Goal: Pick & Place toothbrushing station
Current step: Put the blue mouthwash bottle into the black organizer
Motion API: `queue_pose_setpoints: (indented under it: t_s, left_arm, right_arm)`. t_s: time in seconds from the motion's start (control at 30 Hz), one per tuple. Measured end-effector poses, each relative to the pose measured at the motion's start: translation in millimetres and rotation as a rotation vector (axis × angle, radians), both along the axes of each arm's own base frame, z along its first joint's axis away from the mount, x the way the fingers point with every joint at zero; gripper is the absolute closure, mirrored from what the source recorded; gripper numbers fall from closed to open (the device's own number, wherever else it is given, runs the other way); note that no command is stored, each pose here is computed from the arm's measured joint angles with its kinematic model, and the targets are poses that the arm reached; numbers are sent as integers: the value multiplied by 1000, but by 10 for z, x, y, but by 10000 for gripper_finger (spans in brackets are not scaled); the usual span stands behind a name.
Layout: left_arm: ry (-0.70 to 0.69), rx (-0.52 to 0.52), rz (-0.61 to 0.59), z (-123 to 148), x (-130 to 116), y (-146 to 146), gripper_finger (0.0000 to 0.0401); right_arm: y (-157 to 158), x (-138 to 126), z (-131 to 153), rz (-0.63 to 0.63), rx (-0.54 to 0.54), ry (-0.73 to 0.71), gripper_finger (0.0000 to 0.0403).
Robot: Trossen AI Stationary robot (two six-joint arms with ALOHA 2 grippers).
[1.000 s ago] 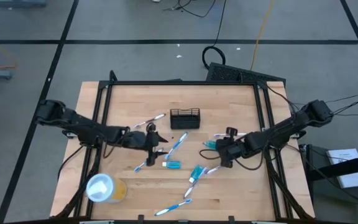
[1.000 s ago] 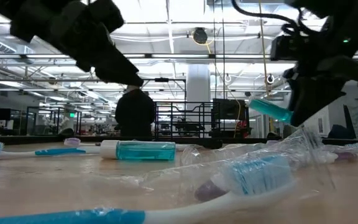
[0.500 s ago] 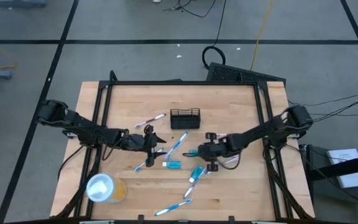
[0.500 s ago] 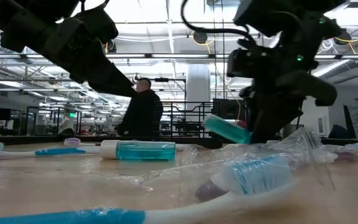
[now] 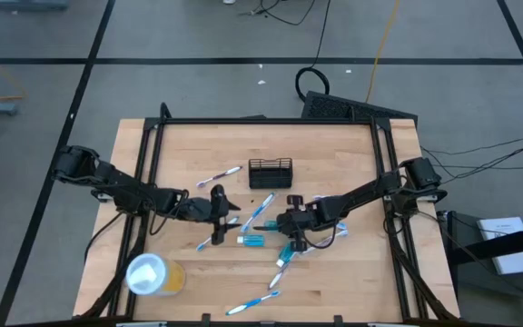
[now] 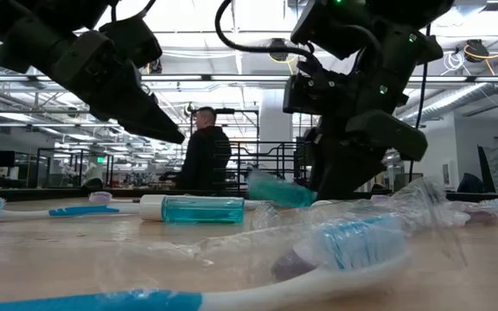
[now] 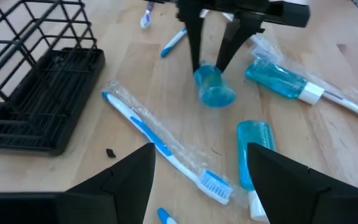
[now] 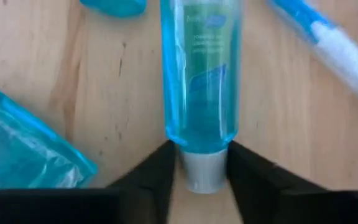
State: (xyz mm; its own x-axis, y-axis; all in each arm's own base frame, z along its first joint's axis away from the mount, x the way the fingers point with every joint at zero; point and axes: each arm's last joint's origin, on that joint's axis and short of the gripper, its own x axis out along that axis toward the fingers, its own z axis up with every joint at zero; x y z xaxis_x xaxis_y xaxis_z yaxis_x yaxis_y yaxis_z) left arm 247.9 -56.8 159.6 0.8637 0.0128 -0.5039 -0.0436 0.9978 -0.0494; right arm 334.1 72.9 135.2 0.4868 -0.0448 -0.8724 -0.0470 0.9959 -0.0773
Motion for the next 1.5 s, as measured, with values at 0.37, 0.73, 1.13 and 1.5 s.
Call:
queue_pose_setpoints:
  t_s: [0.37, 0.73, 1.13, 1.5]
  left_arm:
    - [4, -16, -2, -3, -1, -1, 144]
    - [6, -38, -23, 130, 207, -33, 144]
    - [241, 9, -93, -66, 917, -47, 144]
    - [286, -2, -118, -69, 1113, 14, 144]
  right_arm:
    - [8, -22, 159, -71, 25, -57, 113]
    - [138, -389, 590, -120, -101, -54, 150]
    - [211, -607, 491, -141, -94, -25, 152]
    - [259, -721, 364, -148, -97, 12, 152]
